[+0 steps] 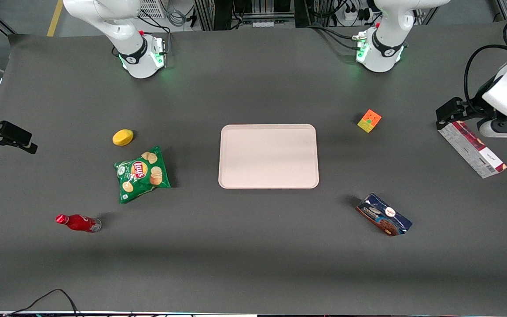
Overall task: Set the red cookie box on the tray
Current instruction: 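Move the open left gripper down over the red plaid cookie box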
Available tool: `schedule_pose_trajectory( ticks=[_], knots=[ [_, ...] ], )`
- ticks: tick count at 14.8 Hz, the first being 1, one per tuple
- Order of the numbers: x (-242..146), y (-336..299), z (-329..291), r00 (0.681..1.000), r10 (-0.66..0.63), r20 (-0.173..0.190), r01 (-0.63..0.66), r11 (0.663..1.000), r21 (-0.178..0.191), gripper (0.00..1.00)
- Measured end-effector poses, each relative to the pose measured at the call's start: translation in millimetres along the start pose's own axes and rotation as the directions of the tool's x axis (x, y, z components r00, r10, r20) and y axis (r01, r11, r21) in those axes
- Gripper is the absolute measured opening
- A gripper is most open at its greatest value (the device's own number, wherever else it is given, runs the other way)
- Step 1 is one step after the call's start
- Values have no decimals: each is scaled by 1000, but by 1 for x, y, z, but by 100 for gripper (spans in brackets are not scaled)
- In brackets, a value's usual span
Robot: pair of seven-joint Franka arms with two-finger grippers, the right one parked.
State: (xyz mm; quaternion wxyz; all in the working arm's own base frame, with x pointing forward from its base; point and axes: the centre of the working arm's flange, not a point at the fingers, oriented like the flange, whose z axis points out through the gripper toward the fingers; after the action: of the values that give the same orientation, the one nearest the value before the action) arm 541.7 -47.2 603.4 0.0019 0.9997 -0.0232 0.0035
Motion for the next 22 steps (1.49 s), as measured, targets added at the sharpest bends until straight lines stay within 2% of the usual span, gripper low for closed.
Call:
schedule_pose_trajectory(
  ticks=[10,13,15,17,19,21,22],
  knots=[
    [0,-22,2,999,-42,10,42,999,-5,100],
    [1,-45,9,996,-84,24,84,996,-8,100],
    [0,-73,19,989,-139,45,140,990,-26,100],
    [-3,-108,37,972,-223,75,226,973,-42,100],
    [-9,-142,57,942,-321,92,326,944,-44,100],
    [-17,-174,84,913,-398,92,403,914,-39,100],
    [-22,-190,101,902,-423,88,427,904,-24,100]
  ],
)
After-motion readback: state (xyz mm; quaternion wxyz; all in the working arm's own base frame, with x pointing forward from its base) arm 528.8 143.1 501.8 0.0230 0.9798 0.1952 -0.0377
